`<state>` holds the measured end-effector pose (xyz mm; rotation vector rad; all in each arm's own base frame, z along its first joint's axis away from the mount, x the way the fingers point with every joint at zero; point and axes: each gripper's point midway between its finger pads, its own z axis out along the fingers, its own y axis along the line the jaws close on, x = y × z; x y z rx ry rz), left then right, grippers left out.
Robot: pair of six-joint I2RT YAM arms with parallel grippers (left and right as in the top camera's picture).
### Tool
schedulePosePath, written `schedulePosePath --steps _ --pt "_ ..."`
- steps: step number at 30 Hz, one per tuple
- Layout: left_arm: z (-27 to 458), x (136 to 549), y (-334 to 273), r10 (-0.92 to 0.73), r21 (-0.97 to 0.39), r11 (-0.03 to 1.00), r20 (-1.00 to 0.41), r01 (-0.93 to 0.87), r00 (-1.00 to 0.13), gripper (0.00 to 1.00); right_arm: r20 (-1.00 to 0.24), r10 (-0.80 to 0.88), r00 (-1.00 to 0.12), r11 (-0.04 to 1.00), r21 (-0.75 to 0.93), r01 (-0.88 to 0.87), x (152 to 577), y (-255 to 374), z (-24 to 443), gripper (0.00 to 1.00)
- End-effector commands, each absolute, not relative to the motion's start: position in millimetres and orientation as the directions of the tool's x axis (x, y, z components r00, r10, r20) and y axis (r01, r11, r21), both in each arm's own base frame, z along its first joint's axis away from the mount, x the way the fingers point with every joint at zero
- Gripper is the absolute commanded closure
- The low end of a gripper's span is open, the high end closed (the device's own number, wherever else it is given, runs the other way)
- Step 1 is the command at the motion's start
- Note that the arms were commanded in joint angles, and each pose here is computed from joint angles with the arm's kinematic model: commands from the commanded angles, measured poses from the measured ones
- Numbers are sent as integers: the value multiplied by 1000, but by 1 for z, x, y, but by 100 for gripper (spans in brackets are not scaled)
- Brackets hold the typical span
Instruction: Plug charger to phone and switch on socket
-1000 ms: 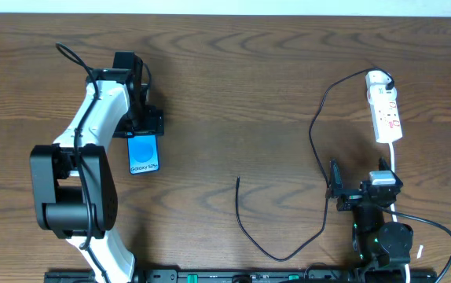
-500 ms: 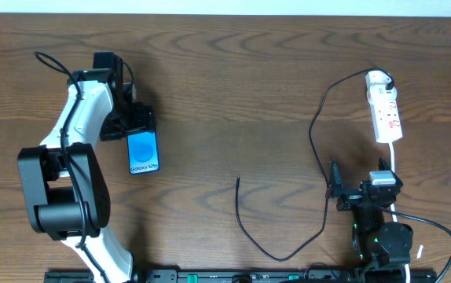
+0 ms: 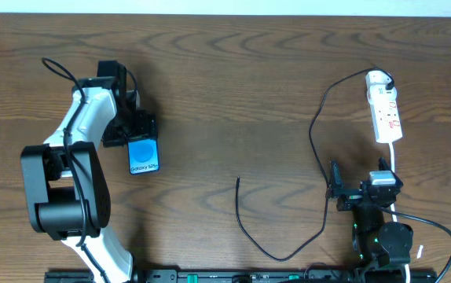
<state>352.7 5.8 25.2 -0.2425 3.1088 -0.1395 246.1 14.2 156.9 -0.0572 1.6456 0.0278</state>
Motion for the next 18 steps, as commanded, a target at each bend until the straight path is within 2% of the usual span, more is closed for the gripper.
schedulePosePath --steps 1,18 --pt "23 351 10 -145 -65 987 -11 -144 -989 13 -997 -25 -74 998 -20 -62 246 16 156 1" --pt "23 360 12 -144 -60 988 -47 -141 -988 13 -997 -25 -74 998 -20 -62 246 16 156 1"
